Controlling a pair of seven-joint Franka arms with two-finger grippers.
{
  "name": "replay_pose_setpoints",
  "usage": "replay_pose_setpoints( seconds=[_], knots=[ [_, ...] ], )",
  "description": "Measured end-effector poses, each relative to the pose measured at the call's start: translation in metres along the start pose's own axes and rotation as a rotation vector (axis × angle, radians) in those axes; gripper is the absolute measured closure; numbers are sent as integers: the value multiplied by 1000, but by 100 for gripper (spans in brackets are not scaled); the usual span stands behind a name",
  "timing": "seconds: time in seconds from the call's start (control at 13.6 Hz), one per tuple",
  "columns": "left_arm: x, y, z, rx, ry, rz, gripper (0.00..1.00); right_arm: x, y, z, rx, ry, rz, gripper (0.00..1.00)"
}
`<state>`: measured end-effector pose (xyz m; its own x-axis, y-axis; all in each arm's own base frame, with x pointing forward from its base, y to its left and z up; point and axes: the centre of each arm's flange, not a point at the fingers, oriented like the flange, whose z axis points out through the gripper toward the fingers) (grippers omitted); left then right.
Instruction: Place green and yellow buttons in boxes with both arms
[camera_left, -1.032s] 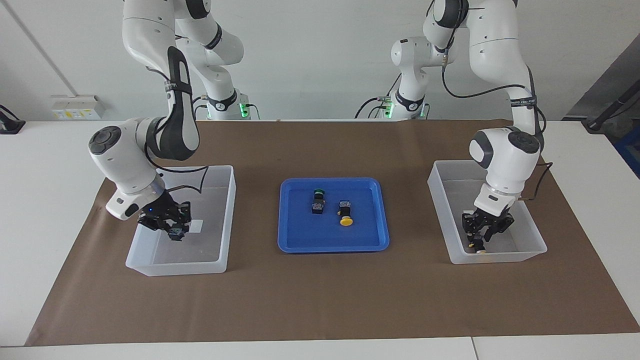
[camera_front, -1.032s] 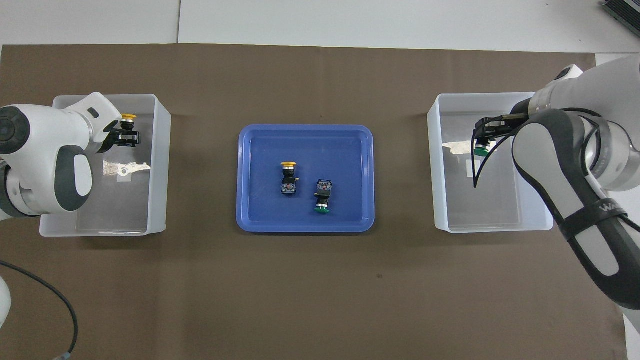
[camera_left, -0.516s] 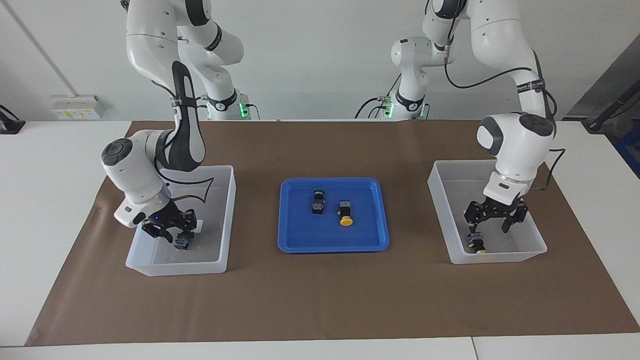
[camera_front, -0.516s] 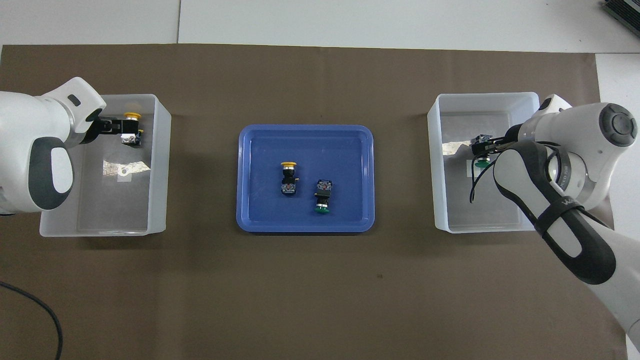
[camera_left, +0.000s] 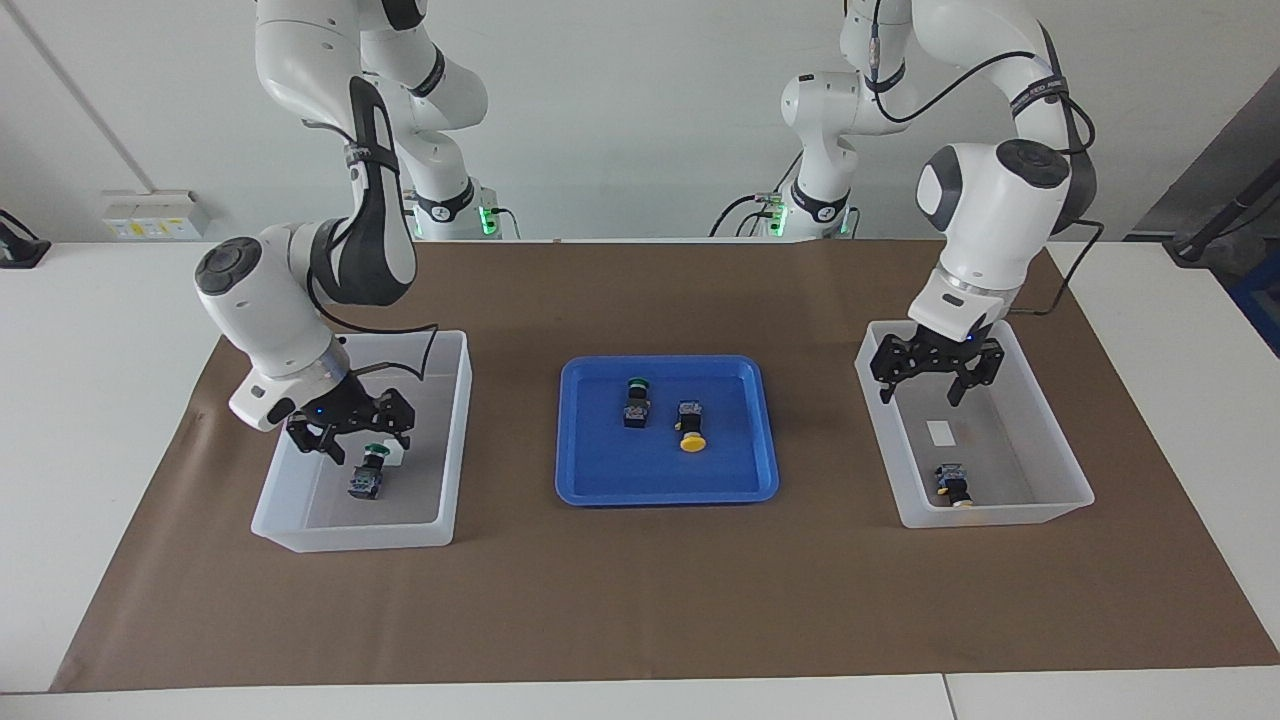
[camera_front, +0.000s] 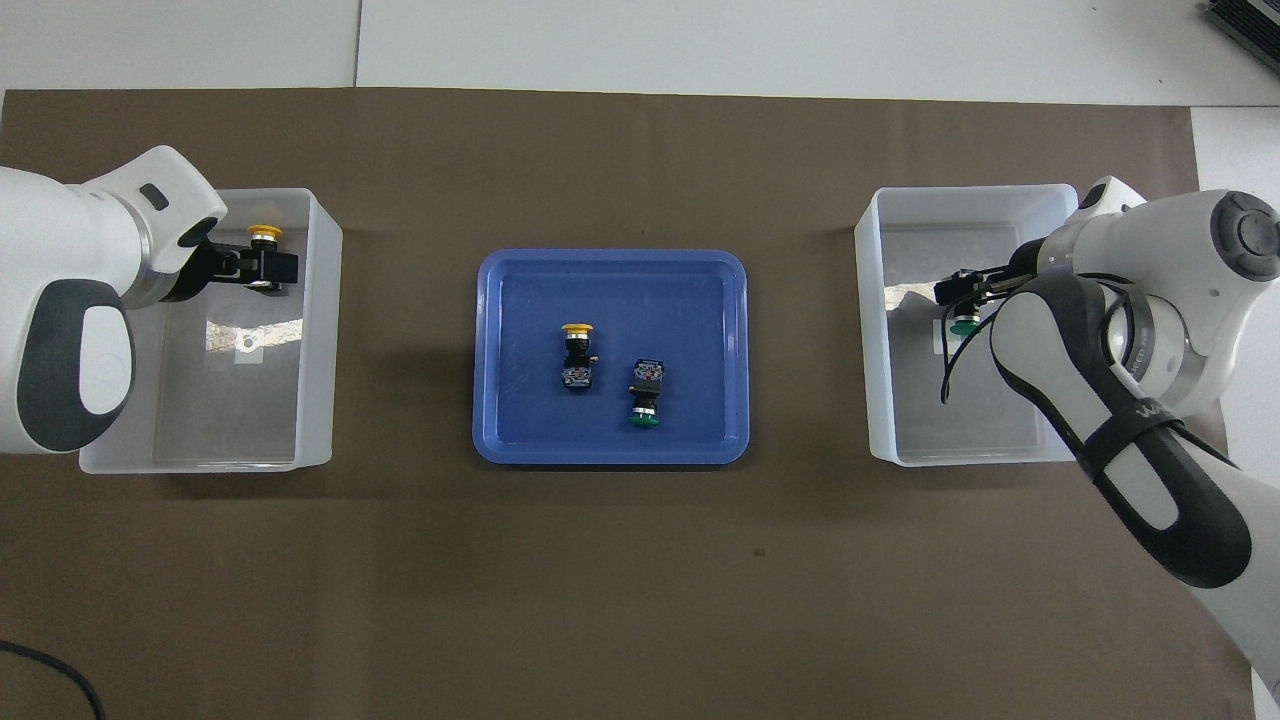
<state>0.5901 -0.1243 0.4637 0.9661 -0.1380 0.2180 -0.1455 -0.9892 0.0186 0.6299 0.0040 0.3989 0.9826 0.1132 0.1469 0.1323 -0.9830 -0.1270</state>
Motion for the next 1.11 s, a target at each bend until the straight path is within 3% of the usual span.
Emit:
replay_pose_setpoints(
  seconds=[0.22,0.44,0.66,1.11],
  knots=[
    [-15,62,12,-19,-29,33,0,-2,-22,-36,20,-12,52,0],
    [-30,117,18,-42,-15,27,0,-4,-54,-54,22,-22,96,0],
    [-45,150,30,-51,-29,31,0,-6,-96,-54,25,-39,141,0],
    [-64,211,103,-74,-30,-34,0,-16,-181,-42,33,-67,137,0]
  ],
)
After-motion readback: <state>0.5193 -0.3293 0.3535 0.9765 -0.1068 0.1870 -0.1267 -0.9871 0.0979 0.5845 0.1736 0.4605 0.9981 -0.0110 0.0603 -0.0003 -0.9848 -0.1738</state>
